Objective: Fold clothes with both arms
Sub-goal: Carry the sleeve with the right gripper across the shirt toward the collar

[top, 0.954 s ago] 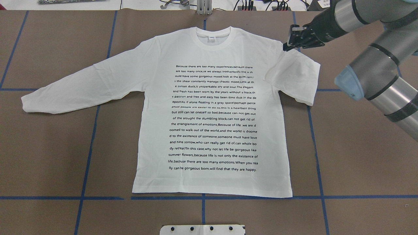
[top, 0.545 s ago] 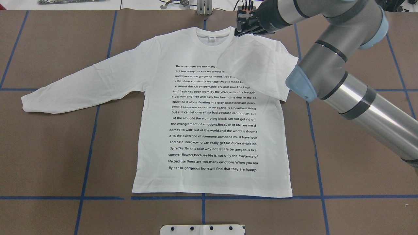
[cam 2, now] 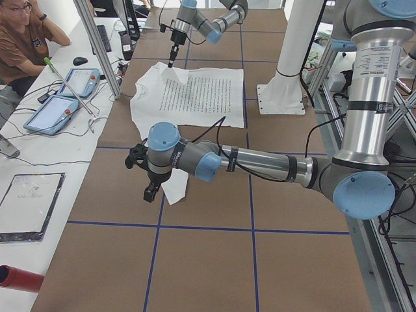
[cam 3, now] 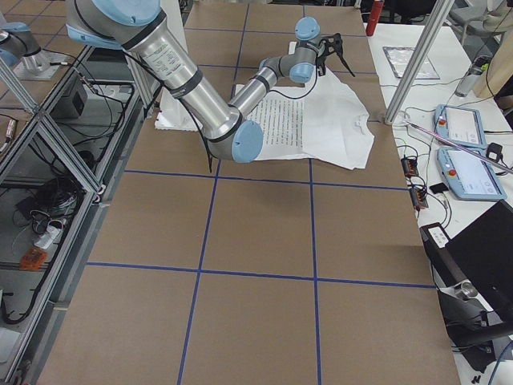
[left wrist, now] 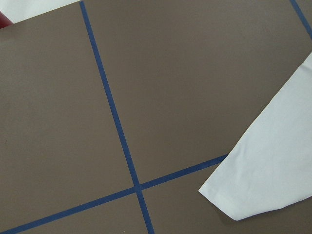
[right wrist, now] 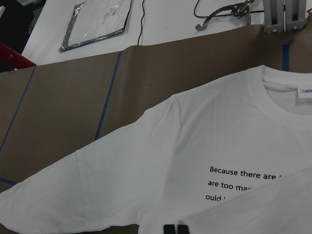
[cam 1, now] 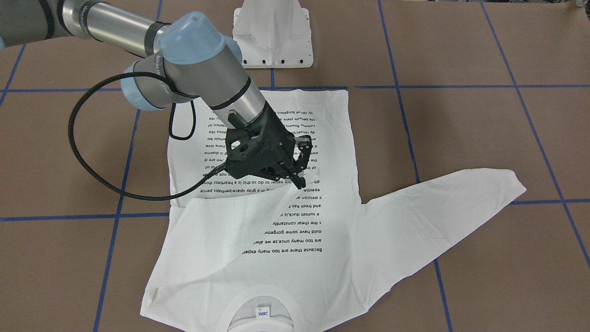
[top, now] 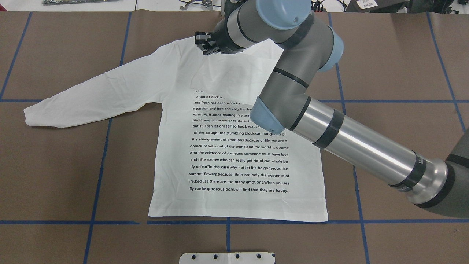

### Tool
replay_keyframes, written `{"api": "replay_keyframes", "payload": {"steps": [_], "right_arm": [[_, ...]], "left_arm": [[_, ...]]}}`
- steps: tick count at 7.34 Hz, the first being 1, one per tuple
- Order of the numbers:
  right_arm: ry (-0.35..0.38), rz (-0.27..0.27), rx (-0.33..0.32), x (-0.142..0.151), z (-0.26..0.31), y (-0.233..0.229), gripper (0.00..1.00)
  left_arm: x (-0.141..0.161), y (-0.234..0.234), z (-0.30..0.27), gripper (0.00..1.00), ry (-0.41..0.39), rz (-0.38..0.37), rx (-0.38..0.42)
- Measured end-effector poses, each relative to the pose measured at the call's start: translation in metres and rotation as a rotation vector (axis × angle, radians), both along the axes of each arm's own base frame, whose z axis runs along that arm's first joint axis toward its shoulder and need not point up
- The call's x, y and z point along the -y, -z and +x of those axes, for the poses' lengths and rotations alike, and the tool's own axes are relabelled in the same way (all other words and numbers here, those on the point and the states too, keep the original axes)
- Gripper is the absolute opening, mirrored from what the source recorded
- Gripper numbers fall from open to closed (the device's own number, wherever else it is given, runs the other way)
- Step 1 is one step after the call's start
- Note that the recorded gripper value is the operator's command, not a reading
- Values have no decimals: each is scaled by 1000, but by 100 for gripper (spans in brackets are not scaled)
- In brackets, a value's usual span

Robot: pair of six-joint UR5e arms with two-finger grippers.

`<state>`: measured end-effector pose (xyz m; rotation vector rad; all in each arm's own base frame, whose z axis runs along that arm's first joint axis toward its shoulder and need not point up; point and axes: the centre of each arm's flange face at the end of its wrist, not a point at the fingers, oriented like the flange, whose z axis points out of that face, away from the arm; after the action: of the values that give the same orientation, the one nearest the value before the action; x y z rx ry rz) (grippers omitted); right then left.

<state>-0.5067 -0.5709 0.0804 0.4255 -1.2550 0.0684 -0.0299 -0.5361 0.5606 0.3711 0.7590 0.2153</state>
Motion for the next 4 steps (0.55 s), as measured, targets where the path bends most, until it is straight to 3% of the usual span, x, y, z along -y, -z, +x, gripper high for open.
{"api": "replay_keyframes", "payload": {"steps": [4], "right_arm": [[43,-29,-83,1,-69,-18,0]], "left_arm": [[0,-1,-1,99,2,-1,0]]}}
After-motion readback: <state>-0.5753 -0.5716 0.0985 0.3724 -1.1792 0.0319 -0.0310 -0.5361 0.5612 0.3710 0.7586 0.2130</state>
